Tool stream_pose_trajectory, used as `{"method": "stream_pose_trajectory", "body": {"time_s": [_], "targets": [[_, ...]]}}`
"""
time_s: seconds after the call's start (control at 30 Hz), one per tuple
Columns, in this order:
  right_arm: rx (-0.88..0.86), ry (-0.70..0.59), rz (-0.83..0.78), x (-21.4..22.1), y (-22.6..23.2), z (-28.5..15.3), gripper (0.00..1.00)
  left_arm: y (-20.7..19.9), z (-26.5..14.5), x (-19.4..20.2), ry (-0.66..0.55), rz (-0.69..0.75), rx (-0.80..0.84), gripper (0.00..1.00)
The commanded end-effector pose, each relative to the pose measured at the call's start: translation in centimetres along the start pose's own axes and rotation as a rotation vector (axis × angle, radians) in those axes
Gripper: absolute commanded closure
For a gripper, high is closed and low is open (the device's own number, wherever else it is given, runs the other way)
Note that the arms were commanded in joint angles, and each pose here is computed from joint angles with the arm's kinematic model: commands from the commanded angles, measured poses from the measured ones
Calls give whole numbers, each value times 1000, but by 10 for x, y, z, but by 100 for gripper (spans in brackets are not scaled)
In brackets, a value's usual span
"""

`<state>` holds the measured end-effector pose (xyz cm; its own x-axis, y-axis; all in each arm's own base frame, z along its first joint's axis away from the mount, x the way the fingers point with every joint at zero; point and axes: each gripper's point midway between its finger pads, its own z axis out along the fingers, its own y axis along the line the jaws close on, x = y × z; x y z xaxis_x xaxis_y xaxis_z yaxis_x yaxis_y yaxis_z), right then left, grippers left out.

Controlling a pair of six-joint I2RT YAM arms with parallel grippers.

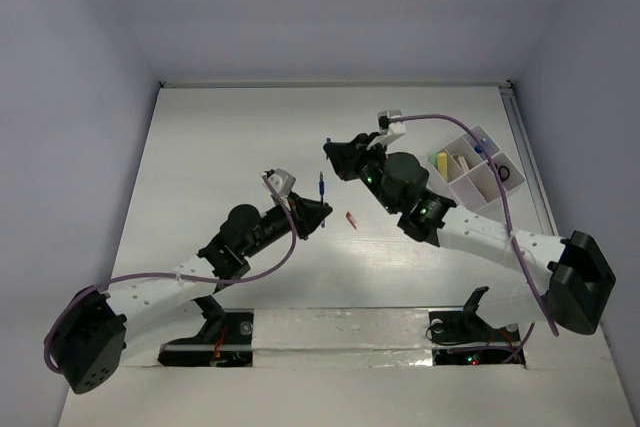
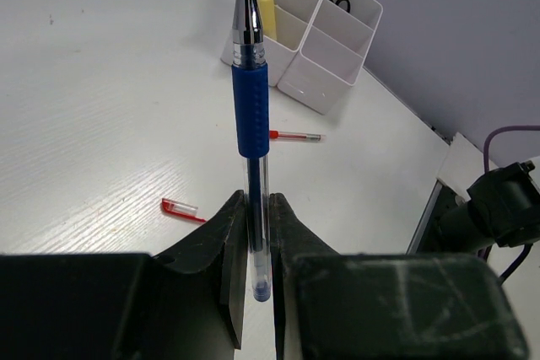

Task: Sort the stationery into containers
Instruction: Close the pen cap on the pen.

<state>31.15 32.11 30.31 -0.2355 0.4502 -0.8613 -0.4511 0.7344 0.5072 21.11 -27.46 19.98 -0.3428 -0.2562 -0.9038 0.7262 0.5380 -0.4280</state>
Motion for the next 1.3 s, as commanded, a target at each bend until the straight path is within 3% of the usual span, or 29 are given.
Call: {"method": "stream_pose_trajectory", "body": {"time_s": [0.0, 0.43, 0.87, 1.27], "targets": [[-131, -119, 37, -32, 33, 2, 100, -6, 3, -13, -50, 17, 34, 100], [-180, -15, 54, 2, 41, -13, 100, 2, 6, -10, -36, 27, -5, 100], [-174, -34, 43, -4, 35, -31, 100, 3, 6, -9, -33, 28, -10, 100], [-172, 25, 18, 12, 35, -23, 100, 3, 5, -10, -38, 29, -9, 100]]}}
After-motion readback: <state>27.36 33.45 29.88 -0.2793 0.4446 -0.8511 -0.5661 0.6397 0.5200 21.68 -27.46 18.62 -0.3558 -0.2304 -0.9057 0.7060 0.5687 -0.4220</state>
